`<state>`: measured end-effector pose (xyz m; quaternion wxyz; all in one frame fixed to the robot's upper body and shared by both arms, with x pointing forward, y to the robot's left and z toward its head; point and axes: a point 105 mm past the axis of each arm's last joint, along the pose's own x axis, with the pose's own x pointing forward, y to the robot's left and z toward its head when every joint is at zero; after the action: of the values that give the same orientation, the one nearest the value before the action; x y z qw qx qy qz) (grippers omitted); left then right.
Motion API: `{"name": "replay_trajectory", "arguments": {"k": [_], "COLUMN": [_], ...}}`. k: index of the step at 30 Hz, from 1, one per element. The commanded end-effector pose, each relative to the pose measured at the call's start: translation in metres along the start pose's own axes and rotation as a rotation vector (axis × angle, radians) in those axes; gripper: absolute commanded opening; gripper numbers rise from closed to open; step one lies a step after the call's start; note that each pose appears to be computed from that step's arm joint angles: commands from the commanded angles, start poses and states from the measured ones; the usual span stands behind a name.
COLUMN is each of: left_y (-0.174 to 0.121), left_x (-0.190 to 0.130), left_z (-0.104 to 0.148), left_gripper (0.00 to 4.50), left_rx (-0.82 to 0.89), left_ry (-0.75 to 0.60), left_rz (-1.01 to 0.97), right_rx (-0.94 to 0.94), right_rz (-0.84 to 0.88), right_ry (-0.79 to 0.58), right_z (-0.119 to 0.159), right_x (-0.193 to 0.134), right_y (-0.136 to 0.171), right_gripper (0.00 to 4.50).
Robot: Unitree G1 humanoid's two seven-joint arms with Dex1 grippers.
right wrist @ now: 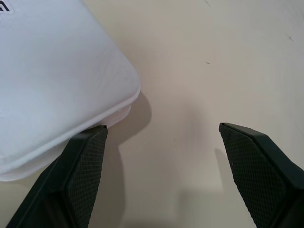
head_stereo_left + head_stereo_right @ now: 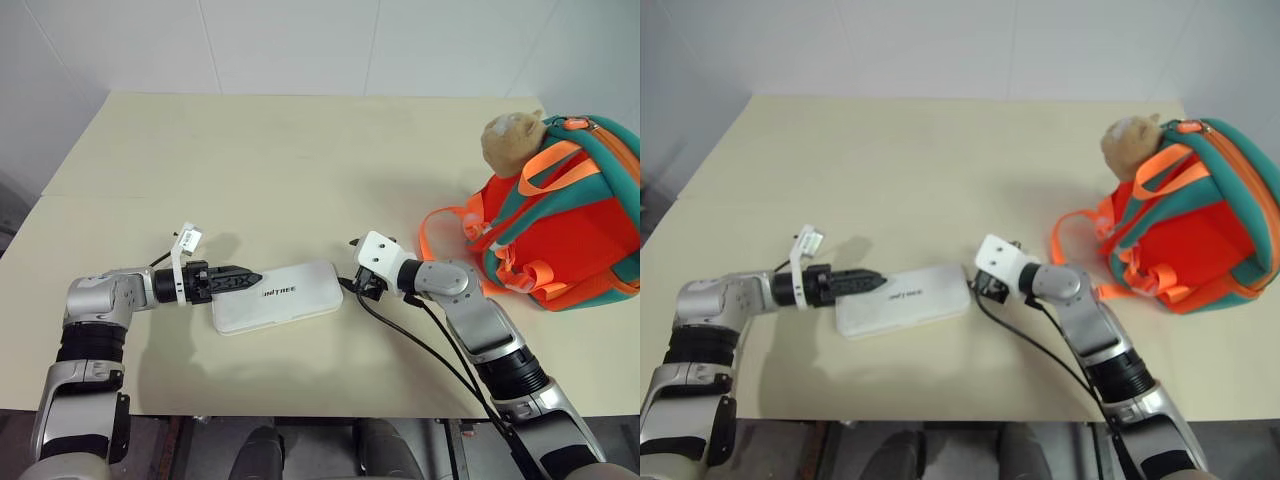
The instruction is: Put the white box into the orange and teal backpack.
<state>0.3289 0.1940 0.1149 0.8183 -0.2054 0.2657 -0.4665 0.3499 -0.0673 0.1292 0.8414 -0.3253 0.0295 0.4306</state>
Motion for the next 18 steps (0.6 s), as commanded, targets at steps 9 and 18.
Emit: {"name": "replay_trajectory", "arguments": {"k": [9, 18], "left_y": [0.005, 0.027], "left_x": [-0.01, -0.052], "left_z": [-0.036, -0.009], "left_gripper": [4.47, 4.47], "left_rx": [-0.123, -0.14], "left_ry": [0.036, -0.158], "left_rz": [0.119, 0.3], "right_rx": [-0.034, -0.034], "right_rz": [0.011, 0.015], "right_ry": [-0.071, -0.073], "right_z": [0.019, 0.019], "right_x": [0.002, 0.0], "right_y": [-0.001, 0.0], "right_gripper": [4.5, 4.5]}}
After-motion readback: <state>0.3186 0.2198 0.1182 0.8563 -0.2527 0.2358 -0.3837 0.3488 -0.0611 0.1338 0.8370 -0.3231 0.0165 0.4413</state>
